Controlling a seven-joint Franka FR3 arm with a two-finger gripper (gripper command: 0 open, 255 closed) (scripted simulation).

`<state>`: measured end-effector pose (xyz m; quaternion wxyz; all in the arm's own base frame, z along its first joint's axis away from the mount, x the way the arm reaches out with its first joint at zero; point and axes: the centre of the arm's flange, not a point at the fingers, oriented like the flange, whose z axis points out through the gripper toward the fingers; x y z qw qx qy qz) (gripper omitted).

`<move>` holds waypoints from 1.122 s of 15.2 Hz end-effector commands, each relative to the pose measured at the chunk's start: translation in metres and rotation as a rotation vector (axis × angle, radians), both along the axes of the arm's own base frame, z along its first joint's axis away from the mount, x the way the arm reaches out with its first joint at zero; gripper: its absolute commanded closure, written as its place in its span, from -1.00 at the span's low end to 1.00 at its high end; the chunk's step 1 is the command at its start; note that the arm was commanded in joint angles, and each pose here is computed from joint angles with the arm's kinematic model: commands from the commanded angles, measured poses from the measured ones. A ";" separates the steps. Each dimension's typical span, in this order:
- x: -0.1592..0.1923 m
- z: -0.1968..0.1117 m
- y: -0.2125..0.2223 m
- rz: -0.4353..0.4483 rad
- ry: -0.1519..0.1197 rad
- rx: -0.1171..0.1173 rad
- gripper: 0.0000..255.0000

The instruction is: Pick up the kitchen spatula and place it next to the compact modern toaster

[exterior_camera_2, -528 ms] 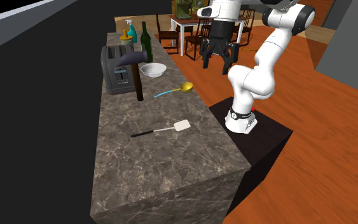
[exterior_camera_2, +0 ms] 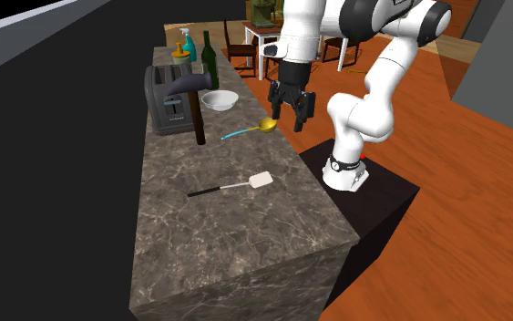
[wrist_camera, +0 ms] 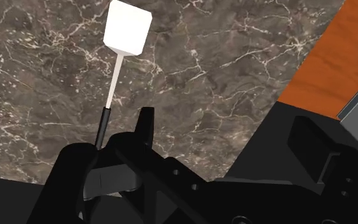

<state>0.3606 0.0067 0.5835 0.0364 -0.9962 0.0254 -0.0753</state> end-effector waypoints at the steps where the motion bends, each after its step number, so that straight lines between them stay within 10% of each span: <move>1: 0.014 -0.017 -0.011 -0.029 0.008 -0.006 -1.00; 17: 0.120 -0.180 -0.092 -0.258 0.084 -0.052 -1.00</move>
